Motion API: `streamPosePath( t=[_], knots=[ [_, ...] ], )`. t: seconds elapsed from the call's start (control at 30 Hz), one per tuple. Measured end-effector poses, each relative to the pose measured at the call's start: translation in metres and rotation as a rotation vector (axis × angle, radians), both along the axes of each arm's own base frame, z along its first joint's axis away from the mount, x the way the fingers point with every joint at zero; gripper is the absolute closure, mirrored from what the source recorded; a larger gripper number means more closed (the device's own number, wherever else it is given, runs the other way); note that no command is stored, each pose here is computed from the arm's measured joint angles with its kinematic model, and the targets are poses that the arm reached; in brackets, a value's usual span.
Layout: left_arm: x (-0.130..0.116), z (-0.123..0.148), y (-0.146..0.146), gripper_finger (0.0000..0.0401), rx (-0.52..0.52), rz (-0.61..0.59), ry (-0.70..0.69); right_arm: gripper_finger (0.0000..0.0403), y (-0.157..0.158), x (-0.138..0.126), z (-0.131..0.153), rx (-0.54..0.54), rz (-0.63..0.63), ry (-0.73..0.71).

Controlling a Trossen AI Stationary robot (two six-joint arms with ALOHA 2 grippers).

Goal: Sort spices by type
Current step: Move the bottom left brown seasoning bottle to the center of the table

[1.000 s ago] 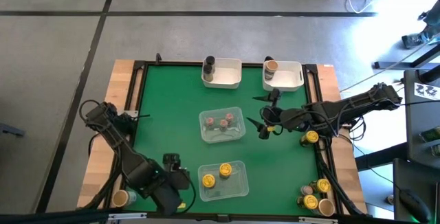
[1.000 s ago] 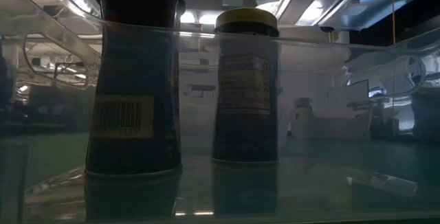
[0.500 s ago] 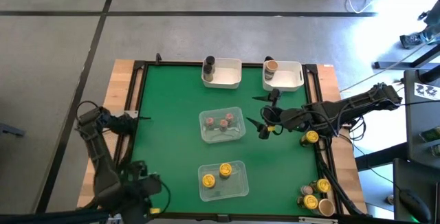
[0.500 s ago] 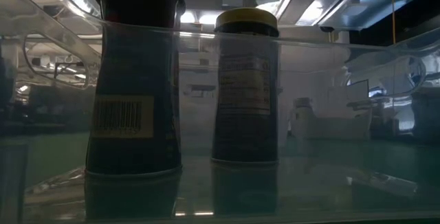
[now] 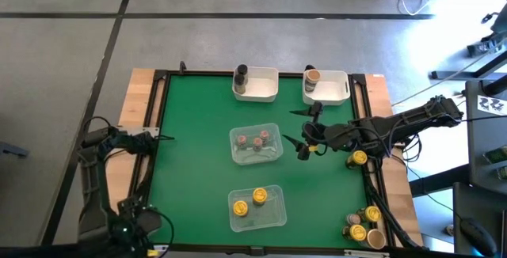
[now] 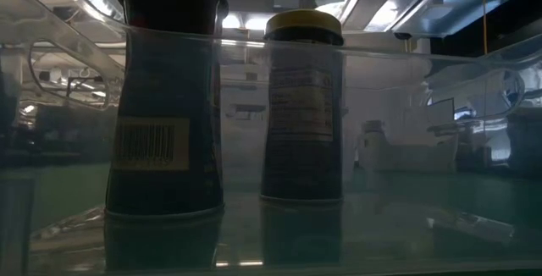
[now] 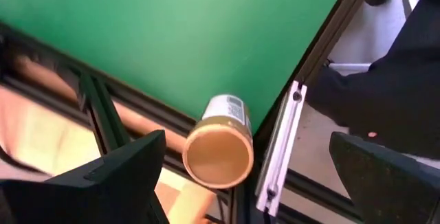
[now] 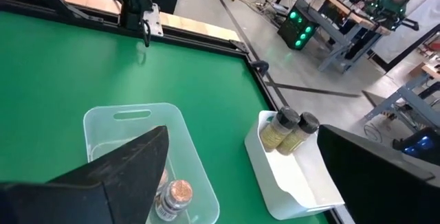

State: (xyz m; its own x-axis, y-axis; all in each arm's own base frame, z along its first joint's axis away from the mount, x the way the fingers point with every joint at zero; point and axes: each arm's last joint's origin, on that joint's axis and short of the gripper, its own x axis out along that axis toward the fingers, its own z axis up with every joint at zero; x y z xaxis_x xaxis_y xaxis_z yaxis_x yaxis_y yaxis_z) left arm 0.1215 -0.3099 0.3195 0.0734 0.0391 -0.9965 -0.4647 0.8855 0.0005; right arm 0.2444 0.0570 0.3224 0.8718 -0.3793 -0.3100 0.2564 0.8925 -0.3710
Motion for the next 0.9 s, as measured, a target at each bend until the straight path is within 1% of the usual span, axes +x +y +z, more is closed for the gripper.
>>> streamPosePath(
  t=[0.13, 0.2, 0.23, 0.33, 0.4, 0.47, 0.6, 0.73, 0.8, 0.9],
  knots=[
    [0.002, 0.000, -0.005, 0.0010, -0.064, 0.138, -0.003, 0.0031, 0.000, 0.000, 0.000, 0.001, 0.000, -0.004],
    [0.006, 0.000, -0.008, 0.0010, -0.118, 0.195, -0.019, 0.0031, 0.000, 0.000, 0.000, -0.006, 0.003, -0.001],
    [0.008, 0.001, -0.010, 0.0010, -0.143, 0.211, -0.029, 0.0031, 0.000, 0.000, 0.000, -0.011, 0.005, 0.001],
    [0.011, 0.001, -0.014, 0.0010, -0.174, 0.228, -0.095, 0.0031, 0.000, 0.000, 0.000, -0.012, 0.005, 0.001],
    [0.014, 0.002, -0.012, 0.0010, -0.157, 0.243, -0.135, 0.0031, 0.000, 0.000, 0.000, -0.012, 0.005, 0.001],
    [0.017, 0.001, -0.010, 0.0010, -0.146, 0.256, -0.141, 0.0031, 0.000, 0.000, 0.000, -0.012, 0.005, 0.001],
    [0.019, -0.001, -0.009, 0.0010, -0.132, 0.226, -0.117, 0.0031, 0.000, 0.000, 0.000, -0.007, 0.003, -0.001],
    [0.012, -0.012, -0.014, 0.0010, -0.068, 0.140, -0.017, 0.0031, 0.000, 0.000, 0.000, -0.007, 0.003, 0.000],
    [0.009, -0.017, -0.017, 0.0010, -0.058, 0.097, 0.024, 0.0031, 0.000, 0.000, 0.000, -0.006, 0.003, 0.000],
    [0.005, -0.022, -0.023, 0.0010, -0.056, 0.081, 0.076, 0.0031, 0.000, 0.000, 0.000, -0.005, 0.003, -0.001]
  ],
)
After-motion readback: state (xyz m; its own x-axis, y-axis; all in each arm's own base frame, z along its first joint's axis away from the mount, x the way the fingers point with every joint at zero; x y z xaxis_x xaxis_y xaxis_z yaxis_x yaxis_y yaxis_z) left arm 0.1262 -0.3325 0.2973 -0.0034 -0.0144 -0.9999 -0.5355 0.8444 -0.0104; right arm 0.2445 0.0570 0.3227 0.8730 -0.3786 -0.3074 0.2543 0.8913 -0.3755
